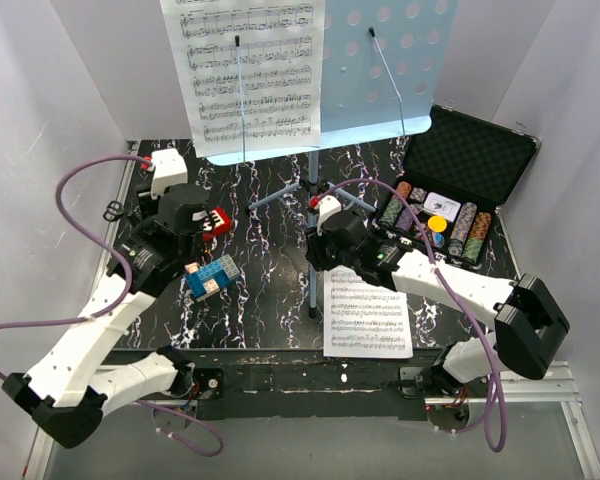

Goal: Pack up the instrument practice props
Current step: Adjust the music stand at the center of the board, then pick up the sheet music from the music stand.

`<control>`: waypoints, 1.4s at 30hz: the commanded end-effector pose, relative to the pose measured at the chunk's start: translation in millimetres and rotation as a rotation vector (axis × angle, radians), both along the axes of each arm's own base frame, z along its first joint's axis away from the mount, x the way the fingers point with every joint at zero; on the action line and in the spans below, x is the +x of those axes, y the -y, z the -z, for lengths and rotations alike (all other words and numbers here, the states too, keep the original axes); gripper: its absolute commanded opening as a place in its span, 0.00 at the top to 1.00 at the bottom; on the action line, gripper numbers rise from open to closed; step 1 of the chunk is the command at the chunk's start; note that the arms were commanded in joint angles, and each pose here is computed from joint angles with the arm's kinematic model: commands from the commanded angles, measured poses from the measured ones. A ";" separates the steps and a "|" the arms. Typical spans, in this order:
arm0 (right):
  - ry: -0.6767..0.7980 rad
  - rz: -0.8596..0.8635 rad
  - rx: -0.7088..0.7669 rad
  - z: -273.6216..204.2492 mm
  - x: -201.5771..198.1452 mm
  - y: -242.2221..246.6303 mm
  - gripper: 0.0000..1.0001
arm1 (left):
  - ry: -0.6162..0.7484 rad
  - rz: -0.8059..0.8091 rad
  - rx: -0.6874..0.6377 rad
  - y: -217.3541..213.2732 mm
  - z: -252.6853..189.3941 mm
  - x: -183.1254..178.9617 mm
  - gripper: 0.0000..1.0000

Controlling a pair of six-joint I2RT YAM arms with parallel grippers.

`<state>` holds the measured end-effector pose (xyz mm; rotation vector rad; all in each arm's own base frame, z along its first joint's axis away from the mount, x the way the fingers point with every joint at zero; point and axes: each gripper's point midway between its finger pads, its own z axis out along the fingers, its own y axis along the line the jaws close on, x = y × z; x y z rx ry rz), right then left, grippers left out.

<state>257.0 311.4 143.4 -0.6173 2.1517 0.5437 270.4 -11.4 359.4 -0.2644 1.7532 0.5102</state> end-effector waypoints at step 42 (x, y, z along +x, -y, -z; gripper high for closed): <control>0.104 -0.094 0.202 -113.6 -71.1 59.7 0.58 | 0.383 0.432 -1.463 4.6 56.8 131.3 0.23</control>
